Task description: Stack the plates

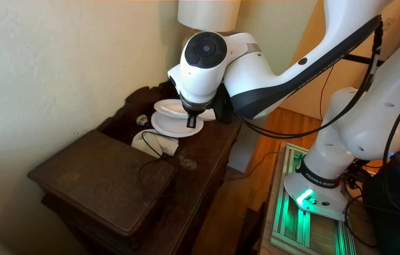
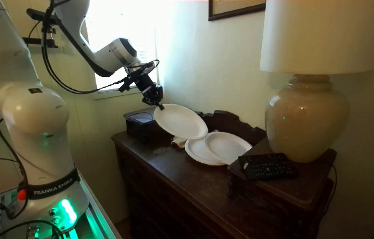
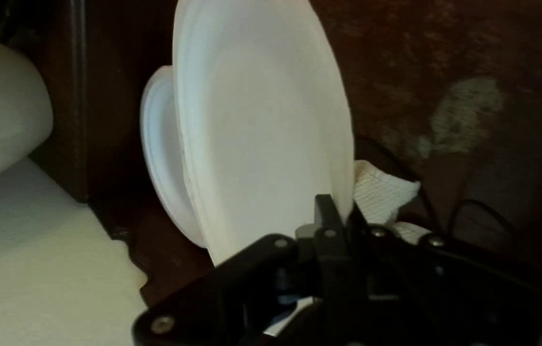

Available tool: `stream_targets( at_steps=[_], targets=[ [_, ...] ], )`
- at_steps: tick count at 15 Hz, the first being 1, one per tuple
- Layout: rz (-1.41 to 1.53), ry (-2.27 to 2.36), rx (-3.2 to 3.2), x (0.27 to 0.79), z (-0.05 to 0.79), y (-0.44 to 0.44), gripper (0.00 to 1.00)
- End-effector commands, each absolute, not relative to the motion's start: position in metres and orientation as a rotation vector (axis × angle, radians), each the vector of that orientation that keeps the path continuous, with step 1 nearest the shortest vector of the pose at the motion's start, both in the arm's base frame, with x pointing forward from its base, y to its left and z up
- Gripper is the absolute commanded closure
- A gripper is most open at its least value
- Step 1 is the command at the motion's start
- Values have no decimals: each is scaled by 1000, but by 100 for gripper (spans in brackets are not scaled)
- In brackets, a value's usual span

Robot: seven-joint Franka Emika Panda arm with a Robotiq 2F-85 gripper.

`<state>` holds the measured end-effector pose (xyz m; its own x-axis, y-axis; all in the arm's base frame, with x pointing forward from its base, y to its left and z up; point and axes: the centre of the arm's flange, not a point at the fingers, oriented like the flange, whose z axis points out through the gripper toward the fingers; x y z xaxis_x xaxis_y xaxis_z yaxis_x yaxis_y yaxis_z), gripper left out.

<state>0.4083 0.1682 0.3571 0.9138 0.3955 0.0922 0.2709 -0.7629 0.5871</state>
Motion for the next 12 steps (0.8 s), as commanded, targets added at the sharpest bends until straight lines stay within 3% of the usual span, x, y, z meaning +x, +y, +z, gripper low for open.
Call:
stream_targets(
  at_steps=[1,6,12],
  targets=[
    [316,523,2391,426,339,151,96],
    [545,652,2305,441,315,143,97],
    [492,648,2329,437,314,142,97]
  ],
)
